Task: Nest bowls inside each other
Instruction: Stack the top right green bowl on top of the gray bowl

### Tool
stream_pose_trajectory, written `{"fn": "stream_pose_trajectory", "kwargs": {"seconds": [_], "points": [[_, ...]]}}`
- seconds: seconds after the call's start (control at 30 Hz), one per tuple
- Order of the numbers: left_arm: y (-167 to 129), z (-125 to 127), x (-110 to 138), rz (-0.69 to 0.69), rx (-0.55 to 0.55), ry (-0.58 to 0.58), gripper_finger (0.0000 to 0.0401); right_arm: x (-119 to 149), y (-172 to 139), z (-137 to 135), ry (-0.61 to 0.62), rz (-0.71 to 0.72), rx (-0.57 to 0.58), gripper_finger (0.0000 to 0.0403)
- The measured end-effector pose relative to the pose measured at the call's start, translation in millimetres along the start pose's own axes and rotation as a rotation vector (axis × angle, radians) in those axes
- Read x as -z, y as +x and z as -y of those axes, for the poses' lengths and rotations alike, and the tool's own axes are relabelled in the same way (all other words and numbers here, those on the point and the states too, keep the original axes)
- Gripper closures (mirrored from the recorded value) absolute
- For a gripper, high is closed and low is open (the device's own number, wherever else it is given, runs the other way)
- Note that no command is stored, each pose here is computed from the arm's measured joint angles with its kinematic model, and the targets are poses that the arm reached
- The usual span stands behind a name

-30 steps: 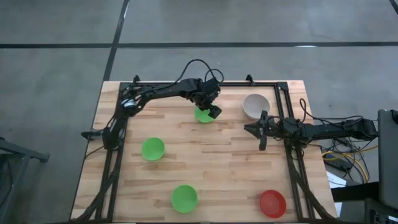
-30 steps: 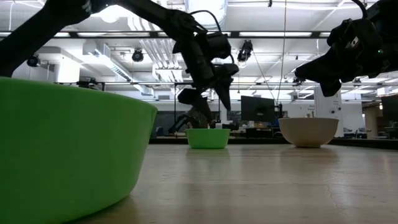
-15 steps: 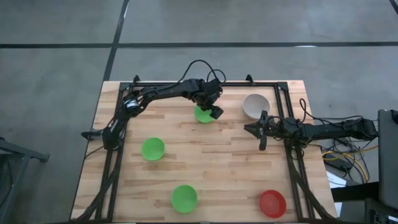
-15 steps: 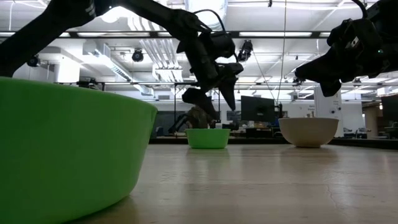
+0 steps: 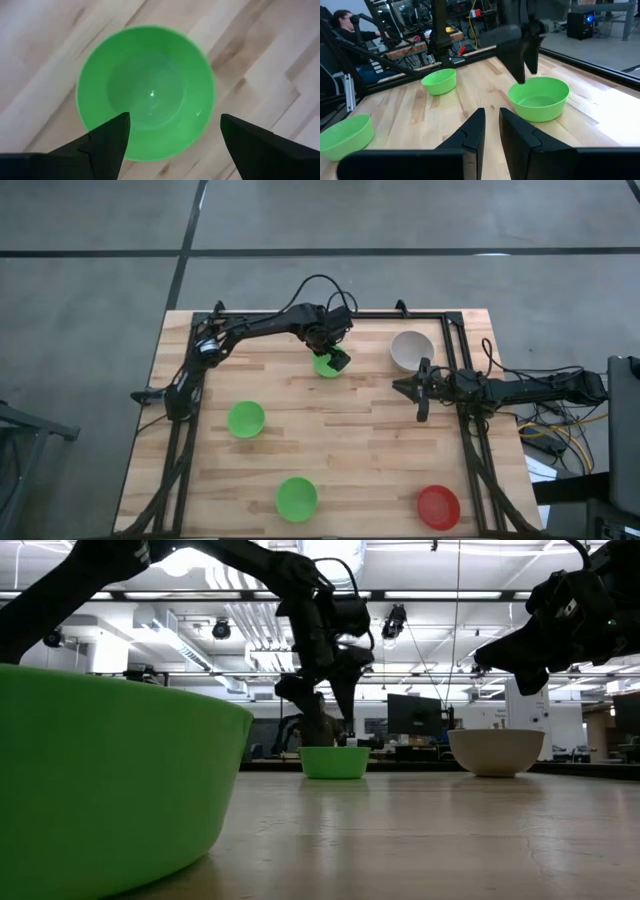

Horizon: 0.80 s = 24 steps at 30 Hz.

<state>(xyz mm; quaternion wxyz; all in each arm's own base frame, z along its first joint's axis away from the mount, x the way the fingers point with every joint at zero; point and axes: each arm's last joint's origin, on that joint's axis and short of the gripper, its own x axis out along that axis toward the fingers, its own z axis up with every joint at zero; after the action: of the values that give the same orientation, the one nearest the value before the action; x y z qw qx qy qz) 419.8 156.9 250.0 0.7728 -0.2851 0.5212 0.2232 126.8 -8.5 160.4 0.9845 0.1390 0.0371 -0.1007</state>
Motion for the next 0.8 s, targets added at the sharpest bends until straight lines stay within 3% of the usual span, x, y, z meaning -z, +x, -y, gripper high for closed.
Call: {"fn": "stream_pose_trajectory", "kwargs": {"seconds": [0.2,0.4,0.53,0.8], "points": [[-23,1,-1,0.121,-0.005,0.022,0.0087,0,0,0,0.000,0.000,-0.001,0.0349],[-15,-5,13,0.191,0.086,0.021,0.0091,0,0,0,0.000,0.000,0.000,0.0349],[-11,-18,25,0.180,0.137,-0.040,0.0091,0,0,0,0.000,-0.001,-0.001,0.0349],[-20,-37,39,0.127,0.076,-0.115,0.0090,0,0,0,0.000,-0.002,0.000,0.0349]]}}
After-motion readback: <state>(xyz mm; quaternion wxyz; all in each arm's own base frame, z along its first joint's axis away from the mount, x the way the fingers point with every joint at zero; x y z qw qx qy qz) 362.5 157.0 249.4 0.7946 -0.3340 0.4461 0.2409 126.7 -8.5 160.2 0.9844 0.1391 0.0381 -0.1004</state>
